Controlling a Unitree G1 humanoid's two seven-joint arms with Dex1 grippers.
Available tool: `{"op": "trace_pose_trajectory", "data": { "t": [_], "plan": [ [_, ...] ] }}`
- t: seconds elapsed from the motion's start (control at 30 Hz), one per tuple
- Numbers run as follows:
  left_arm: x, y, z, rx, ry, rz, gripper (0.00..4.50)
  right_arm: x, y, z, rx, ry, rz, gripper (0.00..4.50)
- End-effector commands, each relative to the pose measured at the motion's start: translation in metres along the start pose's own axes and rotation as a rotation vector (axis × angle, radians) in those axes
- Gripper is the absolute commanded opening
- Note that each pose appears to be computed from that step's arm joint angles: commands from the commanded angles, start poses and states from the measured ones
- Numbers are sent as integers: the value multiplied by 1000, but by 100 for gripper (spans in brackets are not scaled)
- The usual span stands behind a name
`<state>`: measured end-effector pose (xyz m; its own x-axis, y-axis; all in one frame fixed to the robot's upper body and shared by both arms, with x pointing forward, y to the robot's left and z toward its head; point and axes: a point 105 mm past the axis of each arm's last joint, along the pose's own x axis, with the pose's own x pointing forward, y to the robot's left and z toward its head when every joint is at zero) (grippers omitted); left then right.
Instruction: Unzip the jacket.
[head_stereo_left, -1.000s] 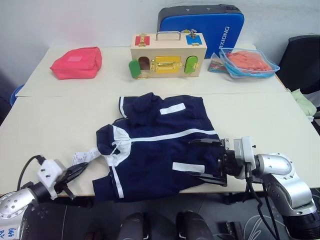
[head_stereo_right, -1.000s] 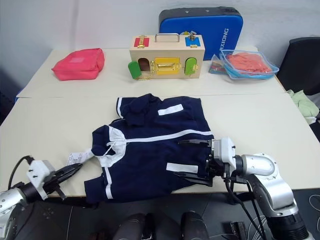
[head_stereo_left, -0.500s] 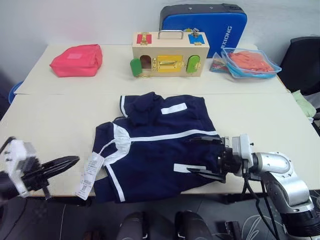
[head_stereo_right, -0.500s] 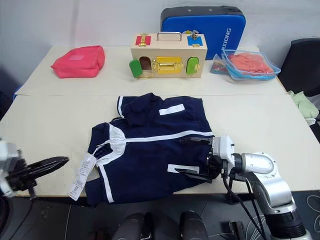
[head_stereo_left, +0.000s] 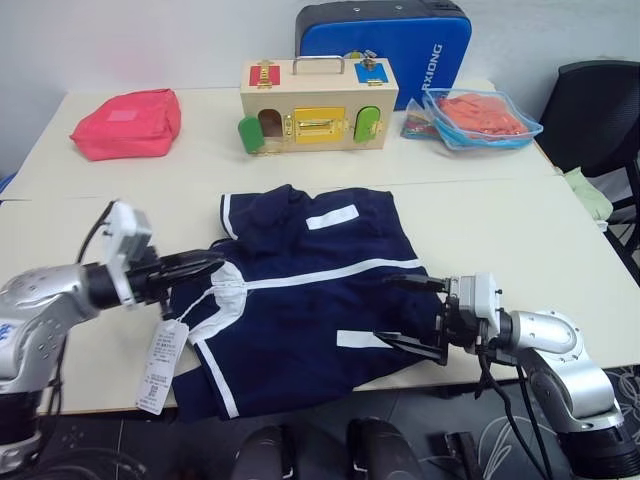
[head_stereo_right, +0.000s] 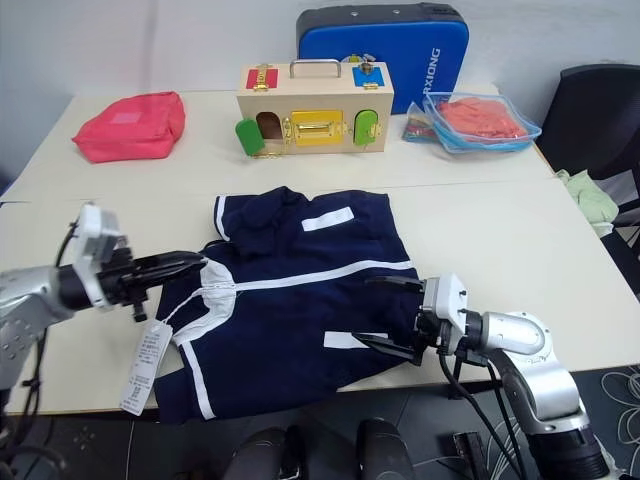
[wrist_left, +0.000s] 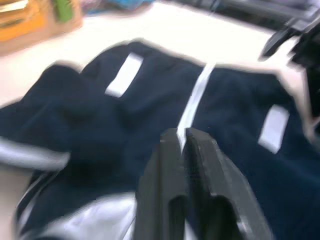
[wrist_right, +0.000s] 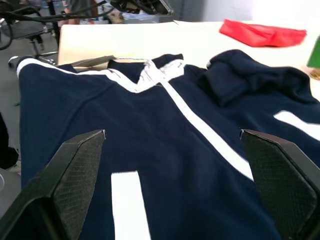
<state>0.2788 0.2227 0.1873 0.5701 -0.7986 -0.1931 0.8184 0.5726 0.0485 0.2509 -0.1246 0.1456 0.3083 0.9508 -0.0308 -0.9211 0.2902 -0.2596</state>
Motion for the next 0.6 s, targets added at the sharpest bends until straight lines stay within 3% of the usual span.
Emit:
{"op": "trace_pose_trajectory", "data": {
  "t": [0.03,0.23,0.33,0.53,0.6],
  "plan": [
    [-41,10,-5,-6,23,111,142,2,2,16,-44,-50,0,450],
    [-107,-11,-53,-279,148,140,322,14,7,29,-84,-116,71,450],
    [-123,-14,-73,-380,166,210,408,21,17,35,-94,-144,144,450],
    [-103,-23,-81,-700,101,158,408,28,28,37,-96,-153,237,450],
    [-96,-20,-86,-729,113,166,408,28,27,37,-97,-152,242,450]
  ]
}}
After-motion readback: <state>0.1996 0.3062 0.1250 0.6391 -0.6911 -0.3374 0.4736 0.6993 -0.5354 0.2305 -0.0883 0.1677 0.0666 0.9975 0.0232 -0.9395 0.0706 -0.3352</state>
